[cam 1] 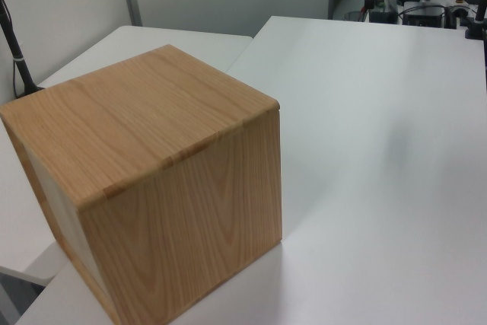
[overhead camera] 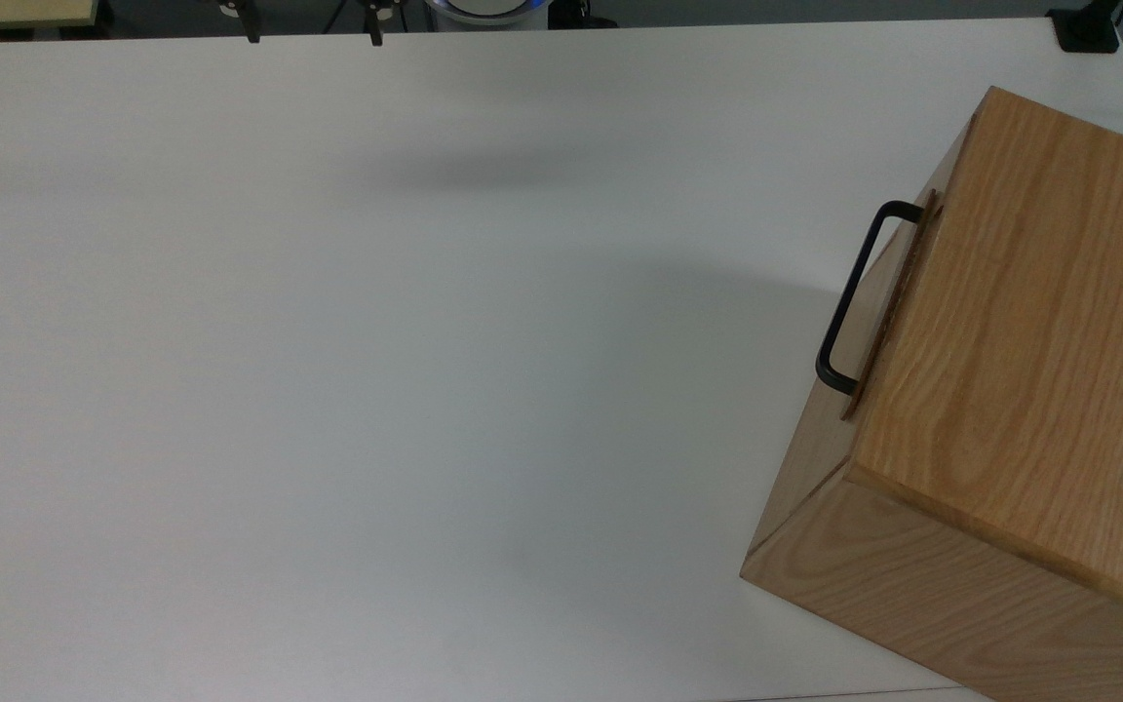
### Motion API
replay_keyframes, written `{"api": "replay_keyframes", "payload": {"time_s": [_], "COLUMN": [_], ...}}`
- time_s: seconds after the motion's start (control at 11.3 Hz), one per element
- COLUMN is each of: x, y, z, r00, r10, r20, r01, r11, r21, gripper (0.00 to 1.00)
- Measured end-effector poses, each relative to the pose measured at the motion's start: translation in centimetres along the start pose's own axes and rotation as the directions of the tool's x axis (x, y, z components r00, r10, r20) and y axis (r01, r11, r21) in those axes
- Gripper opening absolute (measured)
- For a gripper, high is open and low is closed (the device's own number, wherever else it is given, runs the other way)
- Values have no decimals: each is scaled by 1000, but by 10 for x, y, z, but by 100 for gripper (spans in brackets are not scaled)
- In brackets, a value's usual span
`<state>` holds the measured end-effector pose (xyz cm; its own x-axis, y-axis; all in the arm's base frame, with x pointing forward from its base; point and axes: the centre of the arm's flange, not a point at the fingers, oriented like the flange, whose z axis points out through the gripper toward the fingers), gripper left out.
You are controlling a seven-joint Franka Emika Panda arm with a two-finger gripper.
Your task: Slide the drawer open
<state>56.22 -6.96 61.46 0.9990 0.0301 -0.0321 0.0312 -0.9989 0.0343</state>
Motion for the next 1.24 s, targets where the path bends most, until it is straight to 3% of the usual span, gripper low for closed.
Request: {"api": "replay_keyframes", "payload": {"time_s": [0.36, 1.24], "x": [0, -1], "y": [-4, -8], "z": [0, 1], "r00": [1000, 1000], "r10": [-2, -8], "r20": [4, 14], "r01": [2, 8], "r11": [1000, 999], "r21": [29, 31], "gripper": [100, 100]}}
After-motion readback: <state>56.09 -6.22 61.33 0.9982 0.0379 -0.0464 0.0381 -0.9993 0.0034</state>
